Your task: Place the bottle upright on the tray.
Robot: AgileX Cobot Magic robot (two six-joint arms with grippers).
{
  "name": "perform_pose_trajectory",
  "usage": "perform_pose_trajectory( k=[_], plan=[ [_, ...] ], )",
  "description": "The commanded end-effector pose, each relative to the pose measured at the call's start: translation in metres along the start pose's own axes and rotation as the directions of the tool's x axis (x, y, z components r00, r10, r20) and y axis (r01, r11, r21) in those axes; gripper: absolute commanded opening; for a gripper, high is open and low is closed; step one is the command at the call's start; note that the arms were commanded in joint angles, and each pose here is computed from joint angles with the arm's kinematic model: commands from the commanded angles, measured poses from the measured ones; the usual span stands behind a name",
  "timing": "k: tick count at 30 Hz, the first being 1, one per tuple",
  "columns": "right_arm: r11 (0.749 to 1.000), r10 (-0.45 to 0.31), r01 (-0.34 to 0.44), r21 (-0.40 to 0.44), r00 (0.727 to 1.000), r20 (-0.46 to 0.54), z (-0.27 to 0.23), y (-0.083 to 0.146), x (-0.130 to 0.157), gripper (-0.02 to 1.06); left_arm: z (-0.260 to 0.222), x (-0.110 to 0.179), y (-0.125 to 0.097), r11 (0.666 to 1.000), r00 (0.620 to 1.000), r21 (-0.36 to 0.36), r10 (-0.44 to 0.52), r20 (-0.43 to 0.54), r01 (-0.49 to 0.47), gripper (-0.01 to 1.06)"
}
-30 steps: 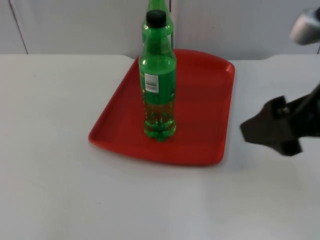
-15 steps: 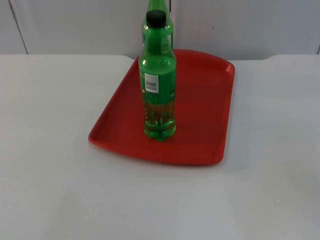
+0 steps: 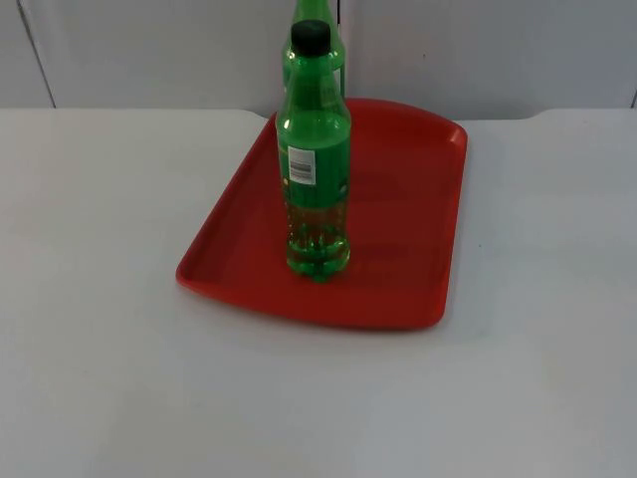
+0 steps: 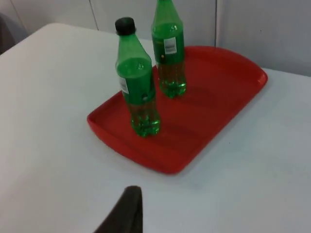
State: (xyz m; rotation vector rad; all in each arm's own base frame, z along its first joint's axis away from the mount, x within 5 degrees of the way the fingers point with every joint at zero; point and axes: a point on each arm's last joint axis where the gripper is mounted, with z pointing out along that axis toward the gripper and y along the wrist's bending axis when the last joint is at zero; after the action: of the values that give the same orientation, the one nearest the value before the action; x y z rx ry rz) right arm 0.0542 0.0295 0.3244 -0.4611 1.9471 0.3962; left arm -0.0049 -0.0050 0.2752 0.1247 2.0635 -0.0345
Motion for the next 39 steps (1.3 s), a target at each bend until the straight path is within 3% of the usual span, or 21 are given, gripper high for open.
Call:
perform_pose_trajectory(
  k=[1,15,23,28,39],
  plan=[
    [0.999,-0.033,0.033,0.01,0.999,-0.021,-0.008,-0.002,0.008,1.05,0.0,0.001,0.0,1.0,1.0,-0.003,-0.001,0.003,0.001,1.05],
    [0.998,-0.063,0.062,0.007,0.997,0.035,-0.036,-0.007,0.022,1.05,0.0,0.001,0.0,1.0,1.0,-0.003,-0.001,0.003,0.001,1.05],
    [0.984,-0.153,0.158,-0.083,0.986,0.064,-0.054,-0.002,0.037,1.05,0.0,0.001,0.0,1.0,1.0,-0.003,-0.001,0.003,0.001,1.05],
    [0.982,-0.16,0.168,-0.086,0.983,0.09,-0.064,-0.003,0.044,1.05,0.0,0.001,0.0,1.0,1.0,-0.003,-0.001,0.003,0.001,1.05],
    [0.979,-0.183,0.183,-0.09,0.983,0.01,-0.055,-0.004,0.057,1.05,0.0,0.001,0.0,1.0,1.0,-0.003,-0.001,0.003,0.001,1.05]
  ],
)
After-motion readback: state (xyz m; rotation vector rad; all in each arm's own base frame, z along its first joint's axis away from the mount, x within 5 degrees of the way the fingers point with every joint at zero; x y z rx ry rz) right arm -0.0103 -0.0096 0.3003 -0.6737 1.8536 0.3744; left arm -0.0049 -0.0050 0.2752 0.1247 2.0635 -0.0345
